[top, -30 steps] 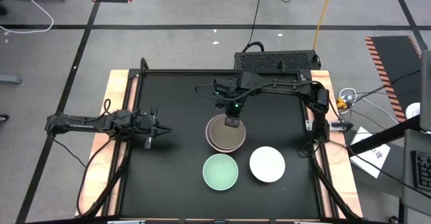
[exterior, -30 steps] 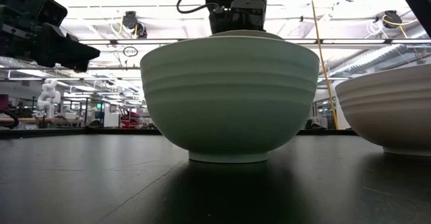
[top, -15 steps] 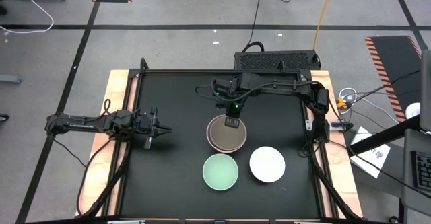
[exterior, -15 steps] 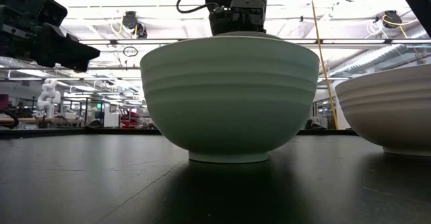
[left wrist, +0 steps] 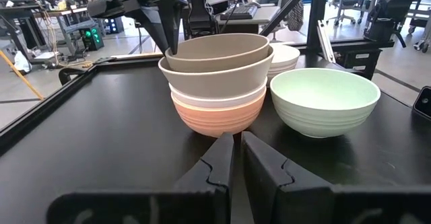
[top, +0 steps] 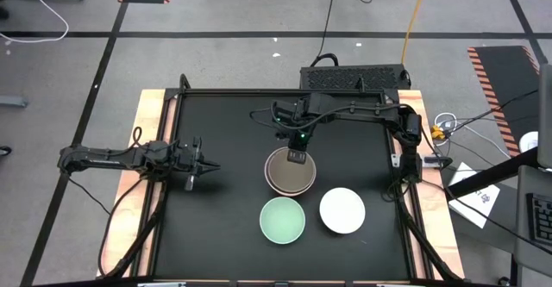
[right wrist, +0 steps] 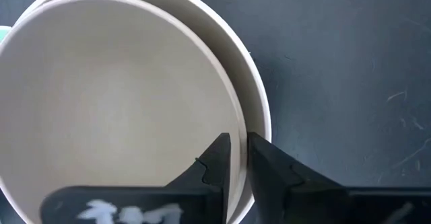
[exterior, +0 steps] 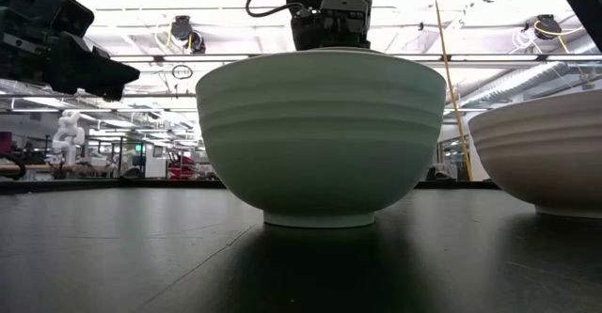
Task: Nest bowls inside each other
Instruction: Stack the light green bowl on the dark gray bowl
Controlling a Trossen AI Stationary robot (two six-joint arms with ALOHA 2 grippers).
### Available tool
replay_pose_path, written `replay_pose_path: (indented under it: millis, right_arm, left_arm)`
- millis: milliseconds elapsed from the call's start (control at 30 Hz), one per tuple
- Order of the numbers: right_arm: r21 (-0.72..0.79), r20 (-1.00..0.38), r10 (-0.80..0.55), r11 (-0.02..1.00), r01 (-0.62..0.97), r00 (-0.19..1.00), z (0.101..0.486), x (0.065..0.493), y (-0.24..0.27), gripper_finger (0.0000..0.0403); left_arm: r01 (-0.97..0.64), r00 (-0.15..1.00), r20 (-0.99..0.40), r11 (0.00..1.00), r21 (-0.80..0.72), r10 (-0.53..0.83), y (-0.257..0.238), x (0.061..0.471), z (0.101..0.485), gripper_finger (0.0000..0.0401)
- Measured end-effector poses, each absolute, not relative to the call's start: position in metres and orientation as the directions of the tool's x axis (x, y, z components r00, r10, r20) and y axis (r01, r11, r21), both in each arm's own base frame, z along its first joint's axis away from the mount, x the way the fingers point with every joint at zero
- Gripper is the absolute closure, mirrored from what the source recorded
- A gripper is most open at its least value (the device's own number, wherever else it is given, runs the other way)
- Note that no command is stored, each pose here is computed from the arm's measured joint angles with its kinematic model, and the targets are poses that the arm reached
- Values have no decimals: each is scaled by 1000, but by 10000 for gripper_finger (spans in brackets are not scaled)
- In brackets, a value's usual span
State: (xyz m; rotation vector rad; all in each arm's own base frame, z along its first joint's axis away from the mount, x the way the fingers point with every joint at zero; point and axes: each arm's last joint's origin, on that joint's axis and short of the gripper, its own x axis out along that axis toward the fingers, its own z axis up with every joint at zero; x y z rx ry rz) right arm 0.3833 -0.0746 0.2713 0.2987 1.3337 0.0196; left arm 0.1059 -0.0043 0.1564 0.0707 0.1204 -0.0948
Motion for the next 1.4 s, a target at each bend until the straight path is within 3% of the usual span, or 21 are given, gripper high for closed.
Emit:
replay_pose_path:
  millis: [467, 933, 1400]
  right_arm:
    - [224, -935, 166, 962, 157, 313, 289, 378, -77, 283]
    - [160, -777, 111, 987, 24, 619, 364, 346, -63, 277]
    - [148, -612, 119, 988, -35, 782, 316, 289, -40, 277]
  left_arm:
    - [99, 988, -123, 993, 65, -91, -4, 106, 156, 370]
    - [99, 988, -123, 993, 61, -91, -4, 106, 156, 371]
    - [100, 987, -135, 993, 63, -91, -4, 107, 155, 371]
